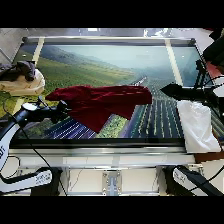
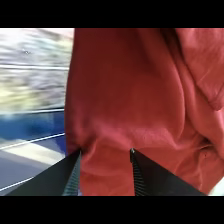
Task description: Fold the shirts.
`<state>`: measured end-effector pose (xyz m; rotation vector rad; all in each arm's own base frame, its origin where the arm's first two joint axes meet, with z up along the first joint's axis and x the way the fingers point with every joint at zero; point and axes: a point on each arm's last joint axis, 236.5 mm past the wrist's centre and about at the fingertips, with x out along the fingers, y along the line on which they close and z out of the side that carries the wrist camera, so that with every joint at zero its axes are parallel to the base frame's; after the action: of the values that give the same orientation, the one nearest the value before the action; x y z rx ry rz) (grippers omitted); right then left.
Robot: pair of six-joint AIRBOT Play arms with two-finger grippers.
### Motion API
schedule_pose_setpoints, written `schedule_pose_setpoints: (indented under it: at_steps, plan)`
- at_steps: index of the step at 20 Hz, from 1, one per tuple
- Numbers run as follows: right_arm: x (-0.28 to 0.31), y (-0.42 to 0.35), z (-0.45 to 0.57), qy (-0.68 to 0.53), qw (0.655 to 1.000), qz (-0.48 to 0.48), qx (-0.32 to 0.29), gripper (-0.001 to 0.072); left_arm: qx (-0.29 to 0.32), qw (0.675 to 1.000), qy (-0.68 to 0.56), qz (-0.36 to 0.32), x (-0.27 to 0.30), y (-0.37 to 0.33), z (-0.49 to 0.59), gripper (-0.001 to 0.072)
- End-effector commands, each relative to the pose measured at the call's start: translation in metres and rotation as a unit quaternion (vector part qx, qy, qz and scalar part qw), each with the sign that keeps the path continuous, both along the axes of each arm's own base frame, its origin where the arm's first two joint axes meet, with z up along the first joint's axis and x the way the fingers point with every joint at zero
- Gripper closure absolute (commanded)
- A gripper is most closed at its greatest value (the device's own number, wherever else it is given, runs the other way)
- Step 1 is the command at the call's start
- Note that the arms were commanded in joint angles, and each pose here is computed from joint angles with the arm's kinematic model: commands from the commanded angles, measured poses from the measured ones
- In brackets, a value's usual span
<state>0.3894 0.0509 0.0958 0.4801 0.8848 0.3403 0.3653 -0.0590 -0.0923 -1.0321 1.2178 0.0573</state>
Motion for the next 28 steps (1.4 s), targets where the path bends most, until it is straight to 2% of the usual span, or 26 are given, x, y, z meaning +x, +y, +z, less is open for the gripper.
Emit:
schedule_pose_setpoints:
  at_steps: [1,3,7,12,18,21,22,23,25,28]
  plan:
    - [0.0,0.005,0.004,-0.007,1.0,0.002,0.008,0.0267,-0.019,1.0,0.009,-0.02,-0.006,-0.009,-0.006,0.0328]
    - [0.0,0.005,0.004,-0.007,1.0,0.002,0.008,0.0267,-0.007,0.999,0.014,-0.032,-0.012,-0.003,-0.007,0.0328]
    - [0.0,0.005,0.004,-0.007,1.0,0.002,0.008,0.0268,-0.032,0.998,0.026,-0.038,-0.024,0.0,0.005,0.0327]
    - [0.0,0.004,0.004,-0.008,1.0,0.0,0.007,0.0267,-0.019,0.998,0.025,-0.055,-0.029,-0.002,0.005,0.0327]
    - [0.0,0.004,0.005,-0.008,1.0,0.0,0.008,0.0267,0.001,0.999,0.02,-0.025,-0.006,-0.01,-0.026,0.0329]
    - [0.002,0.001,0.003,-0.009,1.0,-0.002,0.0,0.0268,0.0,1.0,0.003,0.005,0.009,-0.012,-0.025,0.0398]
    - [0.003,-0.002,0.001,-0.01,1.0,-0.005,-0.007,0.0268,-0.009,1.0,-0.001,0.018,0.014,-0.013,-0.022,0.061]
    - [0.004,-0.005,0.0,-0.012,1.0,-0.009,-0.016,0.0268,-0.016,1.0,-0.004,0.027,0.017,-0.013,-0.02,0.0694]
    - [0.006,-0.01,-0.005,-0.006,1.0,-0.018,-0.02,0.0269,-0.022,0.999,-0.008,0.032,0.019,-0.014,-0.016,0.0696]
    - [0.021,-0.014,-0.047,0.037,0.994,-0.099,0.02,0.0268,-0.025,0.999,-0.023,0.027,0.02,-0.016,-0.002,0.0695]
